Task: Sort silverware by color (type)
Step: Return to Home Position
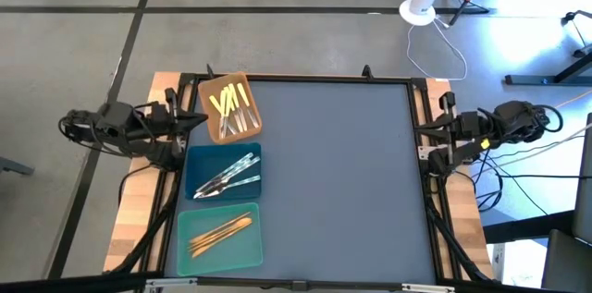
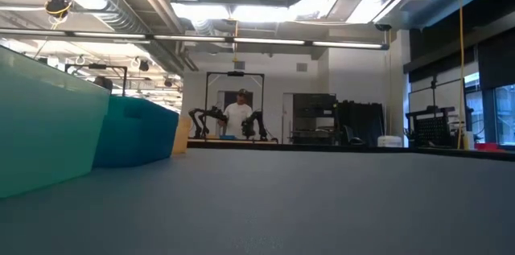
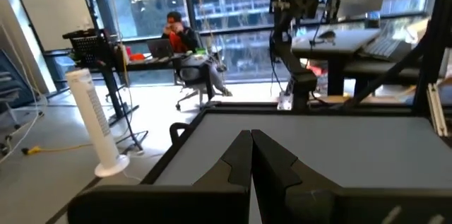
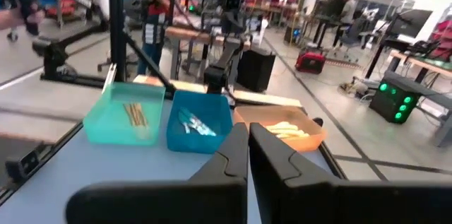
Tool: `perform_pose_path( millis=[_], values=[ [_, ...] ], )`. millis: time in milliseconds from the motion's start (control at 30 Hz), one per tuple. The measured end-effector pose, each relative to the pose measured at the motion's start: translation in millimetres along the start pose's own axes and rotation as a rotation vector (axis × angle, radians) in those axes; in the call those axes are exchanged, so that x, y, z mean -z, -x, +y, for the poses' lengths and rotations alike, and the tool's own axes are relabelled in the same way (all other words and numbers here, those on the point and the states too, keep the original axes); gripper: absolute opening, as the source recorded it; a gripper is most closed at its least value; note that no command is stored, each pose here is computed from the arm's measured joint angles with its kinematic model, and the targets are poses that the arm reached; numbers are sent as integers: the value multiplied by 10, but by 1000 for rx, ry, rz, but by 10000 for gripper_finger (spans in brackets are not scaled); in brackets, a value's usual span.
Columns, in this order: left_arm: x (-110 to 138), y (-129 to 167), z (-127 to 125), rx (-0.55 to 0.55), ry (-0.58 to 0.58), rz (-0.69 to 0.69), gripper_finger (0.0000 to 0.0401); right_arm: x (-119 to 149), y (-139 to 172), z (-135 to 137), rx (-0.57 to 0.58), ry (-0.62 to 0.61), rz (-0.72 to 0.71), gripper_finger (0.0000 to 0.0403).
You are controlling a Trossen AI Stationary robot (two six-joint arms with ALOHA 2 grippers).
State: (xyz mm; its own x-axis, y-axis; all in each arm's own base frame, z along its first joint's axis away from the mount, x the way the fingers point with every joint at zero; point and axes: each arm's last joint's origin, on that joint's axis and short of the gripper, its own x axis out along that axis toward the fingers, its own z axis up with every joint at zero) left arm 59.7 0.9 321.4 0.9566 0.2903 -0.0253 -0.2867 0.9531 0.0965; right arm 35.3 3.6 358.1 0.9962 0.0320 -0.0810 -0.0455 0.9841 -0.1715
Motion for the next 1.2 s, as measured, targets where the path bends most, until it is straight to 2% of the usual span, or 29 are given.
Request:
perform_pose_path(
  millis=[367,567,667,733,867,1200],
  values=[
    [392,180,59,37,97,-128,0,525,8,57,79,-46,-161,5],
    [530,54,-27,38,83,-151,0,722,-82,101,145,-57,-159,5],
    [686,-34,-90,36,68,-126,0,783,-159,137,152,-67,-181,5],
    [740,-72,-118,42,76,-141,0,886,-236,182,143,-57,-151,5],
    [895,-140,-171,47,91,-105,0,982,-354,248,128,-85,-222,5],
    [1242,-279,-292,87,103,-95,0,1506,-654,439,125,-143,-286,5]
  ],
)
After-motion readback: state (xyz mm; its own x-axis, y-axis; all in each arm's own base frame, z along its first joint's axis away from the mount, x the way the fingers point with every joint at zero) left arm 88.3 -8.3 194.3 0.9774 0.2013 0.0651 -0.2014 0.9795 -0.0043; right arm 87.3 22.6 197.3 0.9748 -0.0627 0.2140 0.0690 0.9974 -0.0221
